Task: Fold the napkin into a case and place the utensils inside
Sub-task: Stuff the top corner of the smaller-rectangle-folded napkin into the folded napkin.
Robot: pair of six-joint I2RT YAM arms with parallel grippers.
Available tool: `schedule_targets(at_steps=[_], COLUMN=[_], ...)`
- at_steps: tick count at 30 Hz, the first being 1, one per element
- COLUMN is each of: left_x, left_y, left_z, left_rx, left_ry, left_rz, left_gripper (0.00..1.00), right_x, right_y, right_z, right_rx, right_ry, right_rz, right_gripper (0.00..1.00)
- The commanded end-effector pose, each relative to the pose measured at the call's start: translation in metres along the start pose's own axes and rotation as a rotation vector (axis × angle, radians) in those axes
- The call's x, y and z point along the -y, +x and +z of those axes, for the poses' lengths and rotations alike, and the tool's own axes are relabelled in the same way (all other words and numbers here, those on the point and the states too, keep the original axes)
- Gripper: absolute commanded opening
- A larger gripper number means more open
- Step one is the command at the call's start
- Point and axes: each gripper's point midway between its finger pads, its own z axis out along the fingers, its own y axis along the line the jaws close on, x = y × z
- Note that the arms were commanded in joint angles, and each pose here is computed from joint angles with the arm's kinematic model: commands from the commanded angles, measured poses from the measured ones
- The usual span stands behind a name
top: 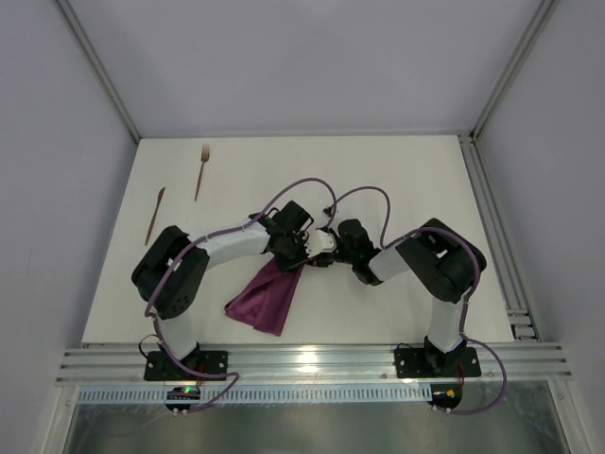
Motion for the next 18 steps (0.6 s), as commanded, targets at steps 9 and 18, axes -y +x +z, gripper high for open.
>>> schedule_targets(at_steps=[9,18], left_x=[-0.008,-0.008], left_y=[-0.014,-0.015], left_z=[0.005,-0.019], left_rx=[0.032,0.014], left_ry=[0.026,0.004], left_rz=[-0.063,-0.063], left_gripper=[0.20,0.44], right_x=[-0.005,0.028], right_y=[0.009,0.022], right_z=[0.019,0.017], right_rx=[-0.060,-0.085], right_ry=[-0.047,0.105], right_rz=[-0.015,0.018], right_gripper=[0.04,0.04])
